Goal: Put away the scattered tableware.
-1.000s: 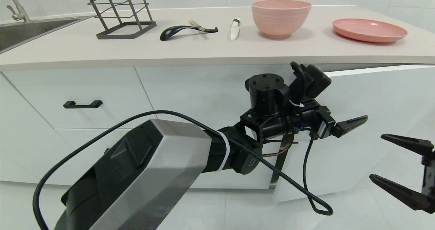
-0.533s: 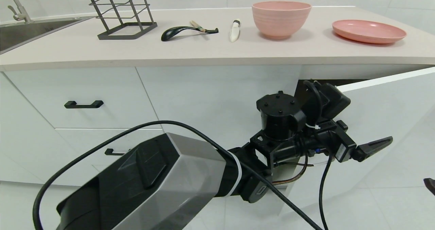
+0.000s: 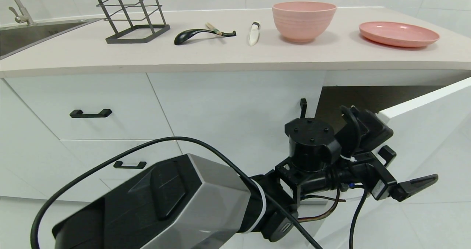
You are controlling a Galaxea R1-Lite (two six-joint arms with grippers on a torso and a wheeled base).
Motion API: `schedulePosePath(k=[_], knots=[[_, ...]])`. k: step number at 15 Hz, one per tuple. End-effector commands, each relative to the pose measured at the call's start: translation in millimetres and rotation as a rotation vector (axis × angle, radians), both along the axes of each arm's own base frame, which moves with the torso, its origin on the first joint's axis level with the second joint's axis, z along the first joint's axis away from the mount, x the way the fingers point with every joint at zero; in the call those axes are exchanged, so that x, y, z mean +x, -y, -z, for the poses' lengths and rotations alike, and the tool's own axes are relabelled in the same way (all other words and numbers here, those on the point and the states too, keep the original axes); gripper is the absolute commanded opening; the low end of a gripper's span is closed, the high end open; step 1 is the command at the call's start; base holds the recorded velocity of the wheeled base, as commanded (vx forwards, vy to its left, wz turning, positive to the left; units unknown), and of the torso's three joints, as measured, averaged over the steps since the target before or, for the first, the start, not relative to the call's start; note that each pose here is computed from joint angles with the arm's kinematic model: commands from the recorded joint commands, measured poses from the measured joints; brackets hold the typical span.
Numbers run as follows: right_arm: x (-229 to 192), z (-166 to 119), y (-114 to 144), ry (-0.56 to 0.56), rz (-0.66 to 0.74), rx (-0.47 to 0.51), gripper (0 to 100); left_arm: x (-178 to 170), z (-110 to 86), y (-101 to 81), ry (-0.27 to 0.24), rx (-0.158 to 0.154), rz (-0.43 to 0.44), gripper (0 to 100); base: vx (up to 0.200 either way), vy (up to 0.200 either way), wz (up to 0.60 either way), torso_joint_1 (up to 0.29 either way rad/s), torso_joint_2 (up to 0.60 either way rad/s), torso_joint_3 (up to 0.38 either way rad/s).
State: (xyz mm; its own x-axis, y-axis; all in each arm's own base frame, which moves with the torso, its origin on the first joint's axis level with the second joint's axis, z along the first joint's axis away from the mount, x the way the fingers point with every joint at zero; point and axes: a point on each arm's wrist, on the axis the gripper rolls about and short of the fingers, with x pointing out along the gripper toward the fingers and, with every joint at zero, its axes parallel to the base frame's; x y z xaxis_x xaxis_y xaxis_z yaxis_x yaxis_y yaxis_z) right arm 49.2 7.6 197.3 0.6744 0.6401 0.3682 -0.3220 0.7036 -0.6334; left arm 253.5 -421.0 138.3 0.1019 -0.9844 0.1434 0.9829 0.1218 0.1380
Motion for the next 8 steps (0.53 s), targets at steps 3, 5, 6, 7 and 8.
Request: schedulePosePath(k=[3,5,6,7,8], knots=[[-9,-16,-2,0.098,0.001,-0.017,100,-19,0.4,5.7,-0.010,0.013,0.027,100,0.000,0.000,0.00,0.000,0.00,0.000],[-11,-22,-2,0.131,0.004,-0.021,100,-32,0.2,12.5,-0.014,0.013,0.046,100,0.000,0.000,0.00,0.000,0.00,0.000],[-12,-25,-2,0.146,0.010,-0.019,100,-36,1.0,15.0,-0.014,0.015,0.057,100,0.000,0.000,0.00,0.000,0.00,0.000],[-13,-28,-2,0.161,0.016,-0.016,100,-39,1.9,16.9,-0.016,0.017,0.064,100,0.000,0.000,0.00,0.000,0.00,0.000],[-14,-31,-2,0.174,0.021,-0.013,100,-45,4.0,20.0,-0.017,0.020,0.077,100,0.000,0.000,0.00,0.000,0.00,0.000]])
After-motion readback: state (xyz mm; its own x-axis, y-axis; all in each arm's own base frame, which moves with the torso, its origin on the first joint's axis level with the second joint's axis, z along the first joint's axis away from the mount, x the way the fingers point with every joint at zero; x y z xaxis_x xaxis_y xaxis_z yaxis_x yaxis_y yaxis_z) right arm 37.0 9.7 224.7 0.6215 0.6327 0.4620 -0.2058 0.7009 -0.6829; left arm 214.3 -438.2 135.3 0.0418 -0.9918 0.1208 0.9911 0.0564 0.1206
